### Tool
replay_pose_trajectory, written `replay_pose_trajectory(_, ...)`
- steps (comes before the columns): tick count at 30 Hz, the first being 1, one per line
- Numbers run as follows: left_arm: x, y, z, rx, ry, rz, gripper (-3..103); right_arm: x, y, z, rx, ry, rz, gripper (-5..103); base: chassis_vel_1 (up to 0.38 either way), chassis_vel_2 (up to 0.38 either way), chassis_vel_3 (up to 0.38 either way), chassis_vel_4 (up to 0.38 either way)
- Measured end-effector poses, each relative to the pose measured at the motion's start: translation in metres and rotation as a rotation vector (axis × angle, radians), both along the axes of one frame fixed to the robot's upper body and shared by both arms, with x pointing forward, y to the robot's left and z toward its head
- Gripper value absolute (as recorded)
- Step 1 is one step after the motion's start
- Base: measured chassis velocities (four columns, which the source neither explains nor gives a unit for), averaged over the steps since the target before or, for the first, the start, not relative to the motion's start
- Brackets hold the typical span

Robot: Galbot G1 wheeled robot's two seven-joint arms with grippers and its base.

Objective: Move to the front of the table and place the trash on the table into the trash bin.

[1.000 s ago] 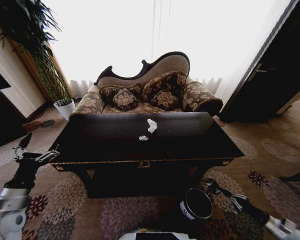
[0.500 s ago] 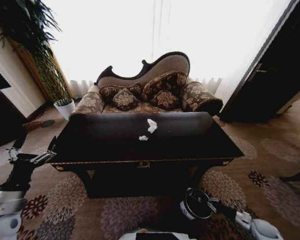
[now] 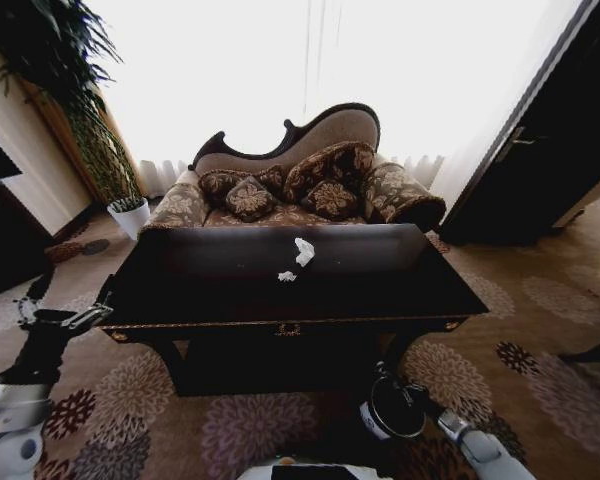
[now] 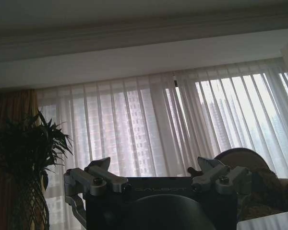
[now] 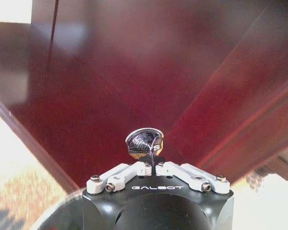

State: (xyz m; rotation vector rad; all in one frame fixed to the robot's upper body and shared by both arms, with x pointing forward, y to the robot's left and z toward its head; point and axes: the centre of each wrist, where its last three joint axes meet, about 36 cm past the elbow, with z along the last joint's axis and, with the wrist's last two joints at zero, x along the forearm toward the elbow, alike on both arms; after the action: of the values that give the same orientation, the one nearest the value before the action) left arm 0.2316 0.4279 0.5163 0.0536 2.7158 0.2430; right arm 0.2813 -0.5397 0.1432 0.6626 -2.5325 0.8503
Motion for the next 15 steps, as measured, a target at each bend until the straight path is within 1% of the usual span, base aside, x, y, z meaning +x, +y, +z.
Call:
replay_pose_trajectory(2,0.000,0.000,0.000,0.001,0.000,0.000,100,-0.001,-0.004,0.000,-0.009,0.009,-0.005,0,0.000,0.000,0.000,0.000)
replay_pose_trajectory(5,0.000,0.001,0.000,0.002,0.000,0.003,100,-0.005,-0.018,-0.002,-0.056,0.048,-0.049,0,0.000,0.000,0.000,0.000)
replay_pose_trajectory(7,0.000,0.001,-0.001,0.001,0.000,0.003,100,-0.006,-0.019,-0.003,-0.063,0.054,-0.052,0,0.000,0.000,0.000,0.000)
replay_pose_trajectory(9,0.001,-0.001,-0.003,-0.003,0.001,0.001,100,-0.010,-0.030,-0.005,-0.104,0.103,-0.060,0,0.000,0.000,0.000,0.000)
replay_pose_trajectory(10,0.001,-0.001,-0.003,-0.003,0.001,0.001,100,-0.010,-0.030,-0.005,-0.104,0.103,-0.060,0,0.000,0.000,0.000,0.000)
replay_pose_trajectory(15,0.001,-0.003,-0.004,-0.003,0.003,-0.001,100,-0.027,-0.029,-0.017,-0.131,0.174,-0.083,0,0.000,0.000,0.000,0.000)
